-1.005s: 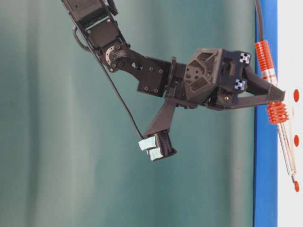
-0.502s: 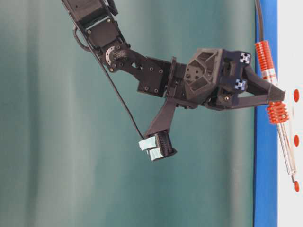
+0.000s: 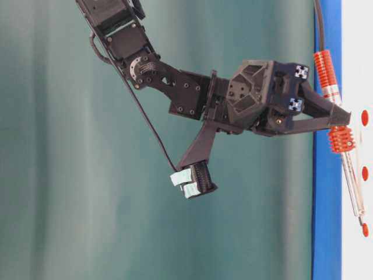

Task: Touch the tip of the soldering iron to the mark.
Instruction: 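Raise the iron tip off the strip and shift it right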

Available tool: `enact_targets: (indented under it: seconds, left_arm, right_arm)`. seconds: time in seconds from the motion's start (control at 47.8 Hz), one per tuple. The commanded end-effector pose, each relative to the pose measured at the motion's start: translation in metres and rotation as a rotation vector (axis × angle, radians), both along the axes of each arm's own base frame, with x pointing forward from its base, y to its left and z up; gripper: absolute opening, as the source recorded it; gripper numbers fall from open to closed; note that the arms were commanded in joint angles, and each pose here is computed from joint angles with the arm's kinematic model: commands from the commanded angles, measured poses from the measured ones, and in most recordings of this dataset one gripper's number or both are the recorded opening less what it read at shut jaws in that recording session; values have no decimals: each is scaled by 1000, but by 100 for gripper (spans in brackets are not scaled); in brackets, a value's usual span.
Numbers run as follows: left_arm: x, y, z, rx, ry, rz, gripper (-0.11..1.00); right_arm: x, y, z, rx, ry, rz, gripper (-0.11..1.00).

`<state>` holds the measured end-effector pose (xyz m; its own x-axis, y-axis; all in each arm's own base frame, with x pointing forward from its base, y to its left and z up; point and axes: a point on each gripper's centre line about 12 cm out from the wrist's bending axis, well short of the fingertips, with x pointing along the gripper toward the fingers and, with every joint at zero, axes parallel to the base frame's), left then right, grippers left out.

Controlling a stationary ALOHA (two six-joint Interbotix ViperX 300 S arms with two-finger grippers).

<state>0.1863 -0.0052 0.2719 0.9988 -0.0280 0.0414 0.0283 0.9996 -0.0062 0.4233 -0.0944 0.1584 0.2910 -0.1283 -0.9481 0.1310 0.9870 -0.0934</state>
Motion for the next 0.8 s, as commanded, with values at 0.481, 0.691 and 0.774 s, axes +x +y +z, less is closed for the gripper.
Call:
enact_targets:
  seconds: [0.481,0.691,0.774]
  left_arm:
    - [1,0,5,1,-15,3,0]
    - [1,0,5,1,-17,3,0]
    - [1,0,4,1,-17,3,0]
  right_arm:
    - [-22,2,103,-47,-174,-9,6]
    - [-24,2,106,-48,-171,-9,6]
    - [-23,2,106,-48,-172,-6,6]
